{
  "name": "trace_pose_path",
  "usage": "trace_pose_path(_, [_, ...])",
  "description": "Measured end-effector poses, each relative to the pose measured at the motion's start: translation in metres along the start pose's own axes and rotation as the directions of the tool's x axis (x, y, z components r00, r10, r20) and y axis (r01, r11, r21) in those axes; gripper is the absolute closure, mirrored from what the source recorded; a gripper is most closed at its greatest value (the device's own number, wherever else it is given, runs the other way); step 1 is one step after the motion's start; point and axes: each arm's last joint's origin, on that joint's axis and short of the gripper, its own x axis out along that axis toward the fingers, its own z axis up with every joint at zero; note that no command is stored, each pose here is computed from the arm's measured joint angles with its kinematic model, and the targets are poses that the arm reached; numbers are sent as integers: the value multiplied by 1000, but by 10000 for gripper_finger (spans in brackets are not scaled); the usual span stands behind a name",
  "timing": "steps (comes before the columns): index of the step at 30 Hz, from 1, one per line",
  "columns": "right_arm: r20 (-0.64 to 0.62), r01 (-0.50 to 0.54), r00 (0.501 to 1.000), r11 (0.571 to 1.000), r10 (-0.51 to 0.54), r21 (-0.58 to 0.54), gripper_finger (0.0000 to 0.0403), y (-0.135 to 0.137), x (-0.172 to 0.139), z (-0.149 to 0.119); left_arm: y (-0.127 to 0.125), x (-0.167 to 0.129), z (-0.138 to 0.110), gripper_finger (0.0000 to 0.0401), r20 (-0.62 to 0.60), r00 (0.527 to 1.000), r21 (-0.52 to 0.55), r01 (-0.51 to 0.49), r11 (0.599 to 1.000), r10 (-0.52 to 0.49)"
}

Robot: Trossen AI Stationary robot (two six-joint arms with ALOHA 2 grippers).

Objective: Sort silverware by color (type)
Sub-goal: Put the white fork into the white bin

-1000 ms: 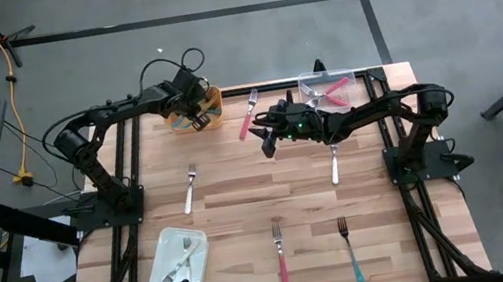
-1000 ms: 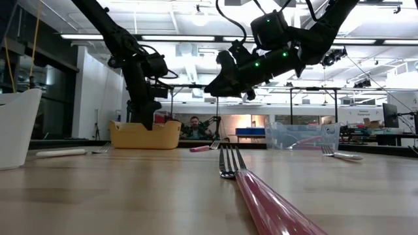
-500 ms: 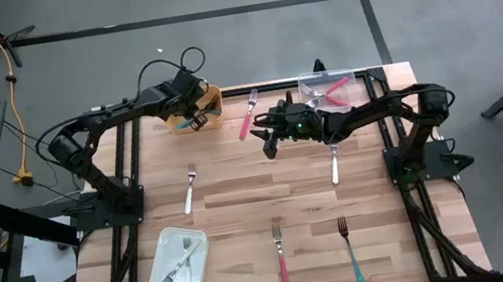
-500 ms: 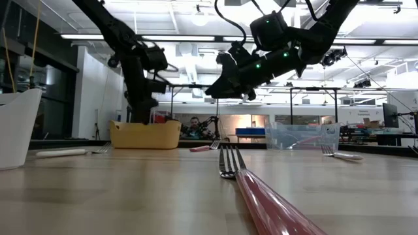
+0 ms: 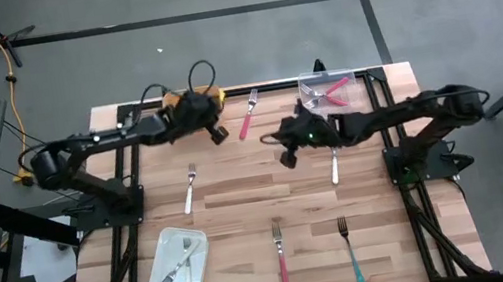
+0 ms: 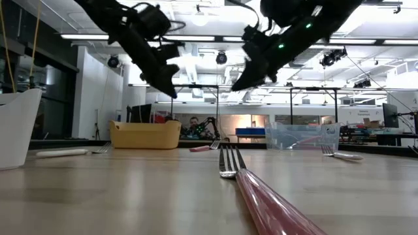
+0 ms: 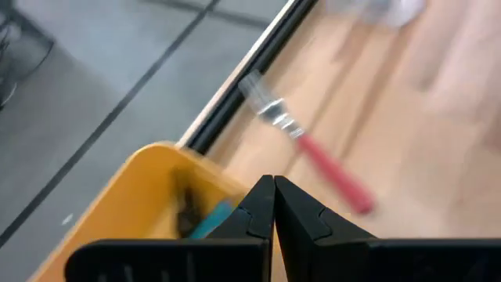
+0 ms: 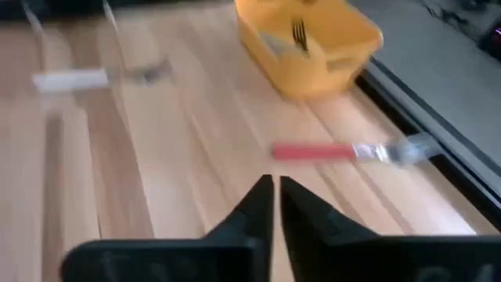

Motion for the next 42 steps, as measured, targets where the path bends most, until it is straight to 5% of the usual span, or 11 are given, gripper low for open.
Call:
trace_pose_path(9, [-317, 25, 948, 995, 7, 96, 384, 39, -30, -37, -59, -22, -33, 400, 250, 955, -39, 173, 984, -158])
trace_pose_path(15, [-490, 205, 864, 969, -112, 140, 376, 54, -55, -64, -87, -31, -55, 400, 324, 911, -30, 278, 960, -254])
trace_pose_path(25, [-658, 572, 692, 783, -298, 246, 338, 32, -68, -114, -108, -43, -70, 400, 347, 874, 0, 362, 932, -340])
trace_pose_path(32, [-662, 630, 689, 695, -294, 347, 303, 9, -53, -134, -109, -44, -68, 400, 361, 867, -1, 368, 930, -343])
trace_pose_path(42, [-659, 592, 702, 734, -269, 332, 268, 6, -48, -125, -109, -44, -68, 400, 365, 866, -10, 371, 929, -342])
